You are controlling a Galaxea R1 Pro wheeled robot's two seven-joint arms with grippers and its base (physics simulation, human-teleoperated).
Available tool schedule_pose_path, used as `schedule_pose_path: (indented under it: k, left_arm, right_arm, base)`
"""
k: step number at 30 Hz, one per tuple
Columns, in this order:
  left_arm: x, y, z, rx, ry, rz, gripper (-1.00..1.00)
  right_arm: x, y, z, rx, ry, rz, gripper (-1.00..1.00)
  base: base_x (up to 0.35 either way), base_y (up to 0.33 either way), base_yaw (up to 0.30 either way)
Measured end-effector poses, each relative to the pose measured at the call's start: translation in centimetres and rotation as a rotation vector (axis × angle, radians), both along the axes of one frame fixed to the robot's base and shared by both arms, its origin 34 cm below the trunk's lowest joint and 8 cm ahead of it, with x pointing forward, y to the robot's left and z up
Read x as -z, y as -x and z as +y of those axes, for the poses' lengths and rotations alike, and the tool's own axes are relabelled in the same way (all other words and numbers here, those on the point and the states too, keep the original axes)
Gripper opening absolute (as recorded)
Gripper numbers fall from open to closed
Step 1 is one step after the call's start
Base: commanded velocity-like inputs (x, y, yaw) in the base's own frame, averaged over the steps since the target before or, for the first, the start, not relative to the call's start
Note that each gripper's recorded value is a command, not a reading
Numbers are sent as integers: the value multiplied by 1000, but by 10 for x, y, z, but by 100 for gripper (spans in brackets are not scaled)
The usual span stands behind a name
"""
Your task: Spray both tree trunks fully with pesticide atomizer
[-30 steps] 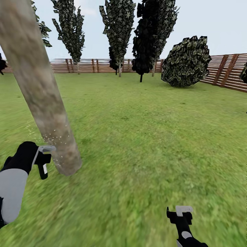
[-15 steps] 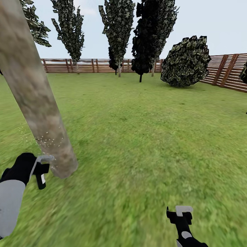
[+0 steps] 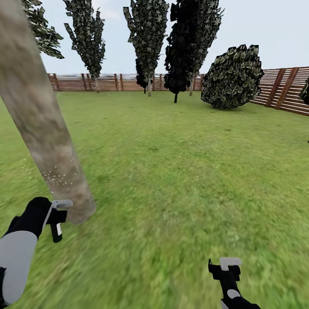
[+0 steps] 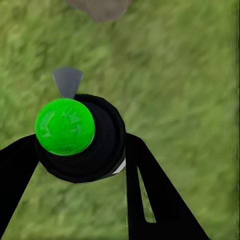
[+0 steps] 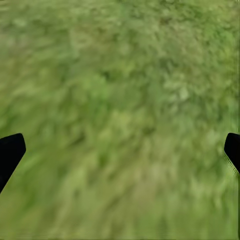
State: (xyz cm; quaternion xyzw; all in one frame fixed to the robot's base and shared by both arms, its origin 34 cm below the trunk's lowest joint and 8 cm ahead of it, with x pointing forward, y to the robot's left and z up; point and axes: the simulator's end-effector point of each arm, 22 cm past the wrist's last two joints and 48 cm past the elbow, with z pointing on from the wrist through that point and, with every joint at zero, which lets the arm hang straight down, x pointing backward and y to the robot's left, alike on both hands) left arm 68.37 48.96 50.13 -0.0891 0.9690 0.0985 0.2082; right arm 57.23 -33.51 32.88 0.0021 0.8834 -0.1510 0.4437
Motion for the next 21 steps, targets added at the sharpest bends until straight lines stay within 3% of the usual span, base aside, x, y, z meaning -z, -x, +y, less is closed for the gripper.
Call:
schedule_pose_path:
  k: [7, 12, 16, 21]
  left_arm:
    - [17, 2, -33, 32, 32, 18, -100]
    - [45, 26, -19, 50, -4, 13, -100]
    - [52, 46, 14, -59, -47, 6, -100]
    - [53, 50, 21, -94, -67, 6, -100]
  right_arm:
    - [0, 0, 1, -1, -2, 1, 100]
    - [0, 0, 1, -2, -1, 1, 100]
    - [0, 0, 1, -3, -1, 1, 100]
    - [0, 0, 2, -4, -3, 1, 100]
  base:
    - [148, -238, 0]
    - [15, -274, 0]
    - [1, -278, 40]
    - [0, -228, 241]
